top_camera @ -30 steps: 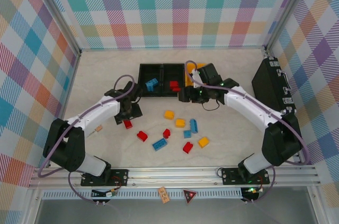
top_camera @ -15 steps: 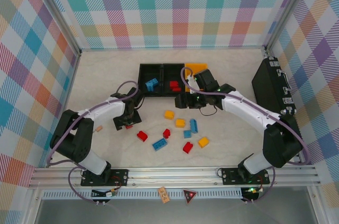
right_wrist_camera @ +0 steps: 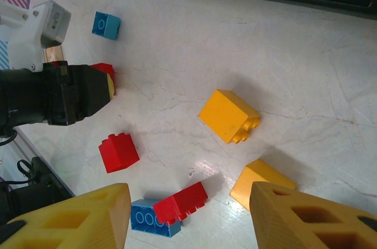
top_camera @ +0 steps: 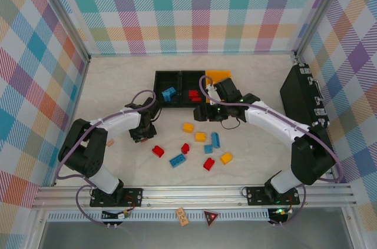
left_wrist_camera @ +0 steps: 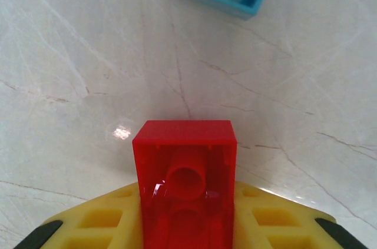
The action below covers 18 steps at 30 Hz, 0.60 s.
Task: Sort the legos into containers by color
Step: Pick up the lego from the middle-left of the table.
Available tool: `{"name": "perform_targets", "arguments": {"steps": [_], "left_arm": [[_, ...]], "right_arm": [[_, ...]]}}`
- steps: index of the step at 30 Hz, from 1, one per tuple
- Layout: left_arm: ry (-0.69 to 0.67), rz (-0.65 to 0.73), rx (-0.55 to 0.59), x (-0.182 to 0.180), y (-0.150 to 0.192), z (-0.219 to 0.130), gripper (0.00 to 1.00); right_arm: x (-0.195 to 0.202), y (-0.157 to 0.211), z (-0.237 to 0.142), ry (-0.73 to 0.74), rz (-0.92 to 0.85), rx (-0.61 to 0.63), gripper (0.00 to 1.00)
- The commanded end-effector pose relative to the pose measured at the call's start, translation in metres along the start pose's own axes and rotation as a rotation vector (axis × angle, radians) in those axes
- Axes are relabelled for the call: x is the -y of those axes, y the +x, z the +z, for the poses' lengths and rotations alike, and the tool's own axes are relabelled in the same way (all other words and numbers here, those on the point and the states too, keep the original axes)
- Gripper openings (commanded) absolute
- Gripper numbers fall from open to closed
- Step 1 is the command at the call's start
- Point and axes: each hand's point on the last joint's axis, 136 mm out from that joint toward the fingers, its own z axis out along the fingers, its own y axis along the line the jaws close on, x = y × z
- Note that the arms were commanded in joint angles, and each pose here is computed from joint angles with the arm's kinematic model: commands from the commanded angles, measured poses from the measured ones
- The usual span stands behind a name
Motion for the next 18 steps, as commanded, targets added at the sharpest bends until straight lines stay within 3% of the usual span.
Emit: {"name": "perform_targets", "arguments": {"steps": [1, 11, 18], "left_arm": [[0.073, 0.054, 0.049, 0.018, -0.018, -0.031, 0.33], [0.230, 0.199, 0.155, 0.101, -0.057, -0.097, 0.35], [0.325, 0.257, 0.166, 0.159, -0.074, -0.114, 0.35]], "right_arm": [[0.000, -0.008, -0.005, 0.025, 0.004, 0.038, 0.56], [0.025, -0.019, -0.026, 0.134, 0.083, 0.108, 0.57], [0.034, -0.018, -0.032, 0.133, 0.167, 0.124, 0.57]]}}
